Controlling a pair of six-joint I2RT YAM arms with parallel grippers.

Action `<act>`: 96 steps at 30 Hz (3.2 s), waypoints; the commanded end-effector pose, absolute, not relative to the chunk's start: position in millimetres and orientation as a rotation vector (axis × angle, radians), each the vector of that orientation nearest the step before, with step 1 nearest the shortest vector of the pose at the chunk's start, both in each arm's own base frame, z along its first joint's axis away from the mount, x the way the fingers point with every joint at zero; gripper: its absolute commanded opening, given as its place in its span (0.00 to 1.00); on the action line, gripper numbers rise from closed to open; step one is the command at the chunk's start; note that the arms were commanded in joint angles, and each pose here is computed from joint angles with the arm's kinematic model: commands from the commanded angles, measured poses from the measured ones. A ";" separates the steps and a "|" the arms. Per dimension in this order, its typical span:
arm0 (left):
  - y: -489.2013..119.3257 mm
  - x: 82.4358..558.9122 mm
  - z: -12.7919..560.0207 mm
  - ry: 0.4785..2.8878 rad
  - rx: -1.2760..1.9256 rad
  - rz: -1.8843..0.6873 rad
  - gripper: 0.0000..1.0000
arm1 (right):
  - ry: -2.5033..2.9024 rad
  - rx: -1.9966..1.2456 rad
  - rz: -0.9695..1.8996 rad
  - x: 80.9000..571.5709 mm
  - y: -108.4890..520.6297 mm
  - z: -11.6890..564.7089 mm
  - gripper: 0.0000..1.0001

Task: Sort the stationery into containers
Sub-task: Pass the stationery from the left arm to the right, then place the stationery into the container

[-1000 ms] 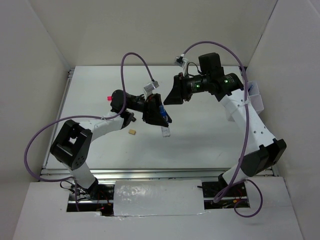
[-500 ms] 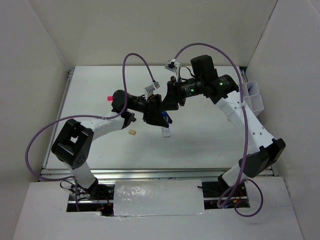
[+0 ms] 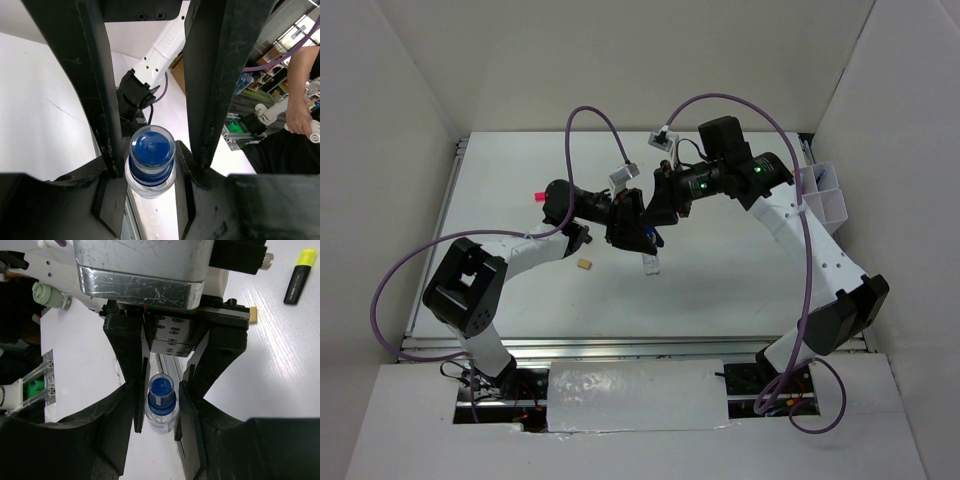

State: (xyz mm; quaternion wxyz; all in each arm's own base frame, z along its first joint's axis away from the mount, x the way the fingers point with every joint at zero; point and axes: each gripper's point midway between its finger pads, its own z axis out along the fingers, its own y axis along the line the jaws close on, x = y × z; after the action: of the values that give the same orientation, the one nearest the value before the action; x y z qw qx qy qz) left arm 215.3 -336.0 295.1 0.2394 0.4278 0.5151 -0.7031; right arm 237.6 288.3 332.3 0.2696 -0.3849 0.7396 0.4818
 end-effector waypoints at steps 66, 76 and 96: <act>-188.5 421.1 226.5 2.030 0.388 -0.784 0.99 | 1.790 0.581 -0.274 406.9 -229.5 318.5 0.00; -182.9 430.5 204.6 2.064 0.343 -0.832 0.99 | 1.855 0.626 -0.357 416.5 -234.1 280.7 0.00; -163.3 434.9 200.2 2.080 0.314 -0.762 0.99 | 1.854 0.669 -0.485 427.0 -224.0 256.1 0.36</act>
State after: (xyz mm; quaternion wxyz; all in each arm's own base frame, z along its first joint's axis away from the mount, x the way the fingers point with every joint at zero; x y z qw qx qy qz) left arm 428.6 -166.3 188.9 0.4135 0.1169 0.8470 -0.3131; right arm 417.4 -223.2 242.0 0.5016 0.2754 0.7967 -0.1945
